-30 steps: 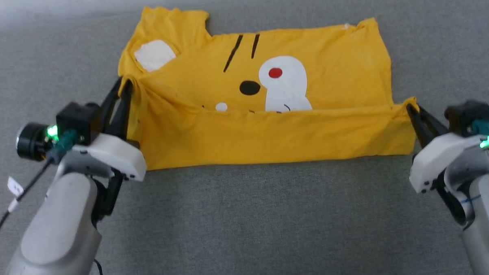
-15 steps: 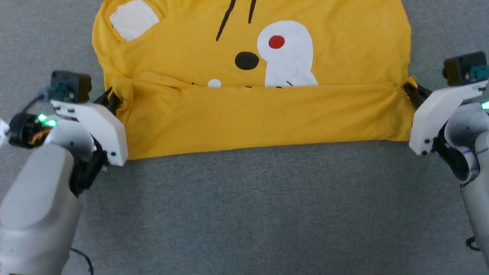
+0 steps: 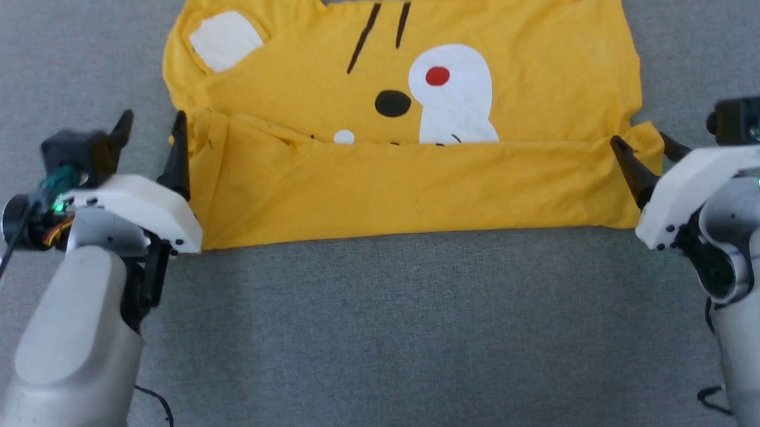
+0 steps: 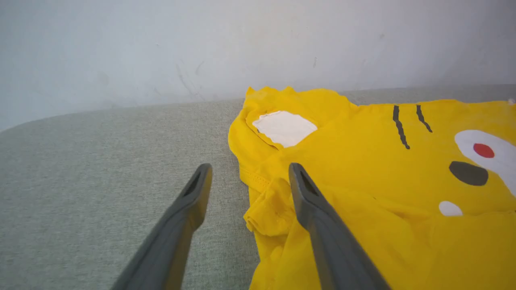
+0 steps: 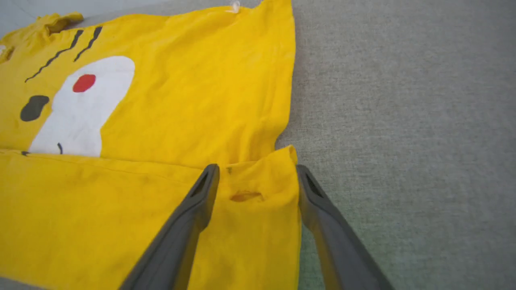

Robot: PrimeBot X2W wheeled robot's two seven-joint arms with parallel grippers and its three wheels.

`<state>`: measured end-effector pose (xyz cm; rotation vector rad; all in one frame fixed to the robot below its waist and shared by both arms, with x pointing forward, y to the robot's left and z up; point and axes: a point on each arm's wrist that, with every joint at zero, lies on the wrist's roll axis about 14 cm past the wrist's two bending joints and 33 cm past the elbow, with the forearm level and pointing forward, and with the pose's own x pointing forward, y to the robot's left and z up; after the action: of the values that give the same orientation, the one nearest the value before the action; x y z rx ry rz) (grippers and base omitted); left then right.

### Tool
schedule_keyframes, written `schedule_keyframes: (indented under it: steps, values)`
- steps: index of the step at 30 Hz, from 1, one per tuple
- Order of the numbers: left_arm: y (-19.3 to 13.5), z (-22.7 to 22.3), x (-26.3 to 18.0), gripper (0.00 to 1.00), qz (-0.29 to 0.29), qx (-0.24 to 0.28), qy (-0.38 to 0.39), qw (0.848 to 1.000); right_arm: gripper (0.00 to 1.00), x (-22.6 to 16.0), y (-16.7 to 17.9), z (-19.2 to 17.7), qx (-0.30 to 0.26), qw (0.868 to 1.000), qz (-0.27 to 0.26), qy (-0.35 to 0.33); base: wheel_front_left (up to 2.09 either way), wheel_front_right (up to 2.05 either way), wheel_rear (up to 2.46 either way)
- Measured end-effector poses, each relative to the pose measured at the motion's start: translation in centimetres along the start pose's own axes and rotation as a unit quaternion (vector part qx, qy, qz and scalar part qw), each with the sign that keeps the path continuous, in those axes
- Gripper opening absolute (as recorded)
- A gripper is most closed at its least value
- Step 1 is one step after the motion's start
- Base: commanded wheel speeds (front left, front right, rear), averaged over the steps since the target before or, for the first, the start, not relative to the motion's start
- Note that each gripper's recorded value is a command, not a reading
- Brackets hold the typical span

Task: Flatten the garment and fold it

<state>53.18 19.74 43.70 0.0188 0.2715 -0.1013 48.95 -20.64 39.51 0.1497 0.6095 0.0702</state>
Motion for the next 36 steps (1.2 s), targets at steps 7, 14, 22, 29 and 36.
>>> schedule_keyframes:
  steps: [7, 14, 22, 29, 36]
  values:
    - [0.0, 2.7, -4.4, 1.0, 0.04, -0.014, -0.109, 0.993, 1.0, -4.3, 0.9, 3.1, 0.015, 0.988, -0.005, -0.152, 0.0, 0.0, 0.0]
    - [-0.2, 1.3, -8.1, 1.0, 0.058, -0.028, -0.103, 0.993, 1.0, -8.6, 2.8, 4.2, 0.017, 0.966, 0.007, -0.258, 0.0, 0.0, 0.0]
    - [-0.8, -1.6, -8.4, 1.0, 0.067, -0.056, -0.026, 0.996, 1.0, -12.1, 2.1, 4.4, 0.002, 0.945, -0.013, -0.326, 0.0, 0.0, 0.0]
    - [-0.4, -5.5, -7.8, 1.0, 0.098, -0.097, 0.087, 0.987, 1.0, -12.9, 1.6, 3.2, 0.02, 0.945, -0.018, -0.325, 0.0, 0.0, 0.0]
    - [-1.2, -8.3, -7.3, 1.0, 0.09, -0.129, 0.188, 0.969, 1.0, -13.1, 0.9, 1.7, 0.03, 0.951, -0.028, -0.308, 0.0, 0.0, 0.0]
